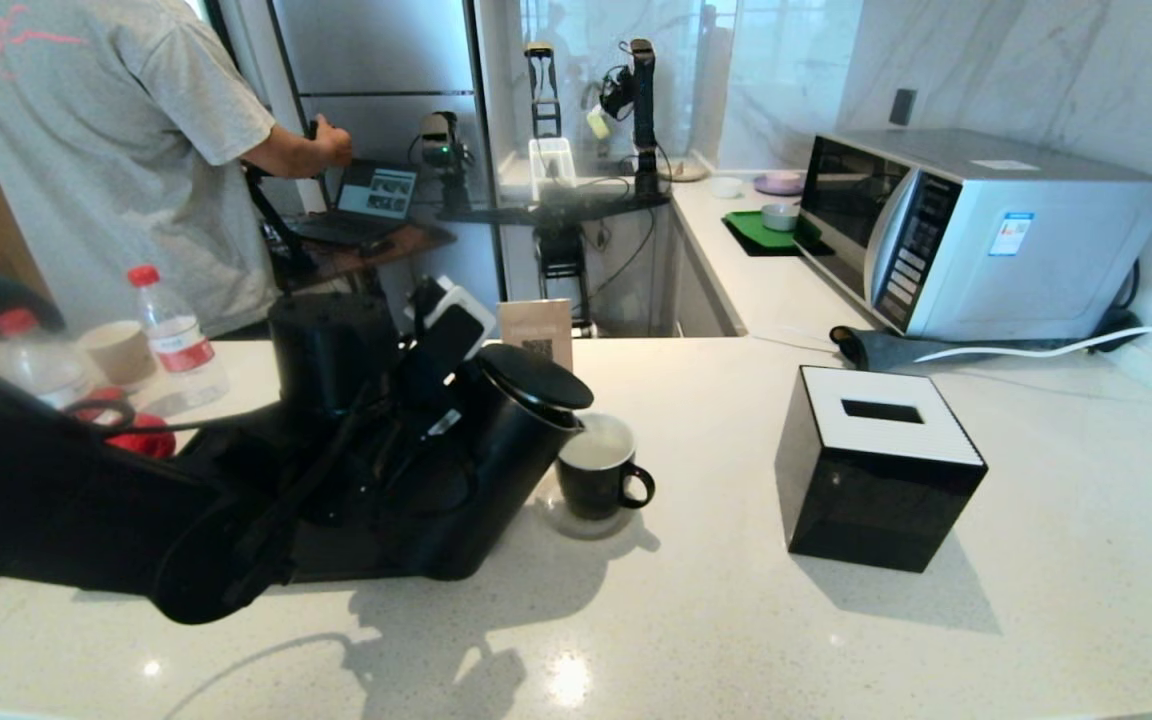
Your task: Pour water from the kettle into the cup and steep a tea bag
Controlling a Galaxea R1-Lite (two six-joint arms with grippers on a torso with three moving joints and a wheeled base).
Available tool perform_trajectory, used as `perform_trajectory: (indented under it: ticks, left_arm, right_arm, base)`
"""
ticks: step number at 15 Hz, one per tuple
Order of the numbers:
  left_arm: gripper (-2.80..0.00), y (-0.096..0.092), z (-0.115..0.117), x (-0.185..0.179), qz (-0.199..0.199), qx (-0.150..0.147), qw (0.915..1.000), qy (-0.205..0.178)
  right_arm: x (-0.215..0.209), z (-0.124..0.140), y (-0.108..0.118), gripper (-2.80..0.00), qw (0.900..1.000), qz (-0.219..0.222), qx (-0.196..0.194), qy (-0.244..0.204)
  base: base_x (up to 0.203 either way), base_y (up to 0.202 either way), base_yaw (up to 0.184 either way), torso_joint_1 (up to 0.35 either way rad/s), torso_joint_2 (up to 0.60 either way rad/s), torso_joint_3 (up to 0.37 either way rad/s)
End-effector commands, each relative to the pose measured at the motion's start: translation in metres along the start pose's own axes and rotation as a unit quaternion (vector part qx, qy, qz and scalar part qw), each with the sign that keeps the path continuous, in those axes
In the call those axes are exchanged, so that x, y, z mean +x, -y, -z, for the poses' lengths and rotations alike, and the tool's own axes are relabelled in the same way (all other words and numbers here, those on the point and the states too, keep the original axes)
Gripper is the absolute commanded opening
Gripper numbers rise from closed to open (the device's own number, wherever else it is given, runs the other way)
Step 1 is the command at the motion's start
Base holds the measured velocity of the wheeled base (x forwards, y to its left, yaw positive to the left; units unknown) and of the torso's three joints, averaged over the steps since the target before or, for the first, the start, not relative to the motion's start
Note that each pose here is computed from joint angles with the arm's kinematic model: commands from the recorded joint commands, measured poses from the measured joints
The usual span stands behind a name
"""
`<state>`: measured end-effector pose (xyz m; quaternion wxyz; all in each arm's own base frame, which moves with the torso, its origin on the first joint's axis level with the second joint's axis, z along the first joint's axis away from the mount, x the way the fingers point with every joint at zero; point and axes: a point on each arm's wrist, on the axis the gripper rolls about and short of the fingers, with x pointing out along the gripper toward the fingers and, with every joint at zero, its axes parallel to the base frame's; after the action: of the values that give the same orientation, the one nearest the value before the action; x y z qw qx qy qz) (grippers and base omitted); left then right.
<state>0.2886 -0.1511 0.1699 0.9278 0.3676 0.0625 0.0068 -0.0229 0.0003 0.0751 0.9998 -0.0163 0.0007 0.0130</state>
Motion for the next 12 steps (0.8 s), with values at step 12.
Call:
perform_trajectory:
  ticks: [12]
  left_arm:
    - [-2.80,0.0011,-0.0008,-0.0006,0.000,0.001,1.0000,0.002]
  right_arm:
    - [0.0001,0.0000,0.0000,-2.80,1.000,-0.001,-0.001,-0.001]
  base:
    - [0.000,0.000,0.000,0.000,0.00,0.000]
